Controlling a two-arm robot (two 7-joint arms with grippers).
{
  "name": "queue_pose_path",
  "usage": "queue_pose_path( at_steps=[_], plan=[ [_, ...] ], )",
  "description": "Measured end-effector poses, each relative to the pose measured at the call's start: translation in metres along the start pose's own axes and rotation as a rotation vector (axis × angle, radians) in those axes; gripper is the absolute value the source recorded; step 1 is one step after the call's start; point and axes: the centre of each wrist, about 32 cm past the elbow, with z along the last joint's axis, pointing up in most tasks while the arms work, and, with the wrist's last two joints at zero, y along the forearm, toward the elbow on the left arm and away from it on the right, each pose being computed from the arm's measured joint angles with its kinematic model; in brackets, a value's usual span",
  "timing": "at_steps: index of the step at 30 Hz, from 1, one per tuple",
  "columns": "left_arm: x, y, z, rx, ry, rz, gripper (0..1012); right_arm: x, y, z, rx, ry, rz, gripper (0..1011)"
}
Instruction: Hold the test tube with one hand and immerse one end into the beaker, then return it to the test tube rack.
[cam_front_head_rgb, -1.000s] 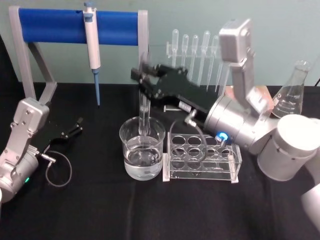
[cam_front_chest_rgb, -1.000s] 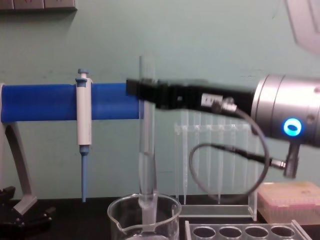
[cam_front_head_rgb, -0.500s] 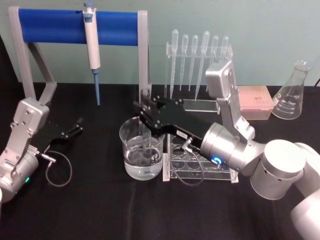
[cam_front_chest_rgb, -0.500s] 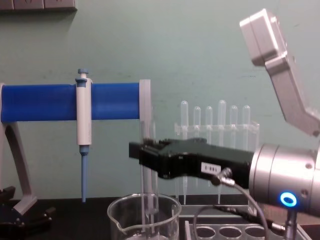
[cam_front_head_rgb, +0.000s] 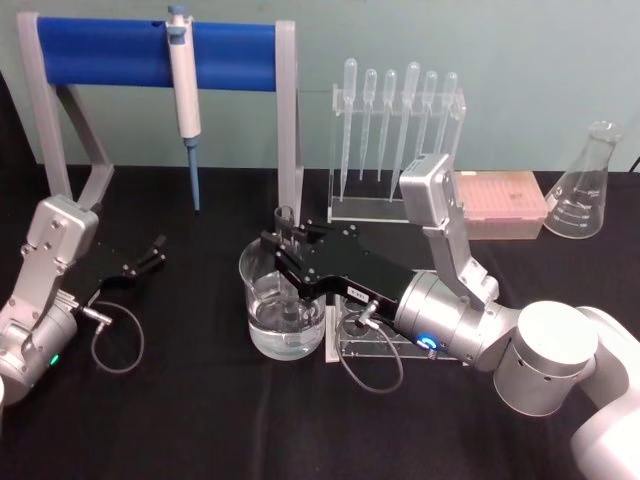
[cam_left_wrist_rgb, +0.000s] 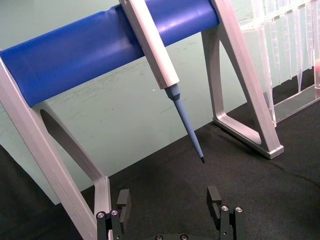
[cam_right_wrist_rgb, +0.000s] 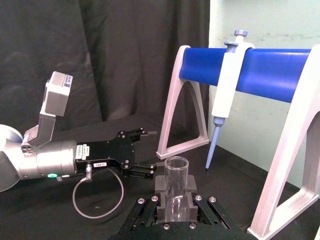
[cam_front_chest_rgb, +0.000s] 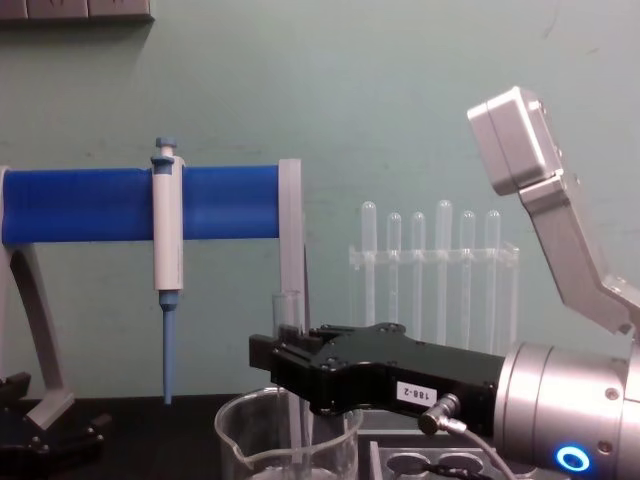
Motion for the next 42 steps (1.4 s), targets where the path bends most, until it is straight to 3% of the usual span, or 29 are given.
queue_pose_path(
  at_steps=[42],
  plan=[
    [0.0000, 0.0000, 0.0000, 0.000, 0.000, 0.000, 1000, 0.0007, -0.0004, 0.0012, 0.002, 0.000, -0.001, 227]
  ],
)
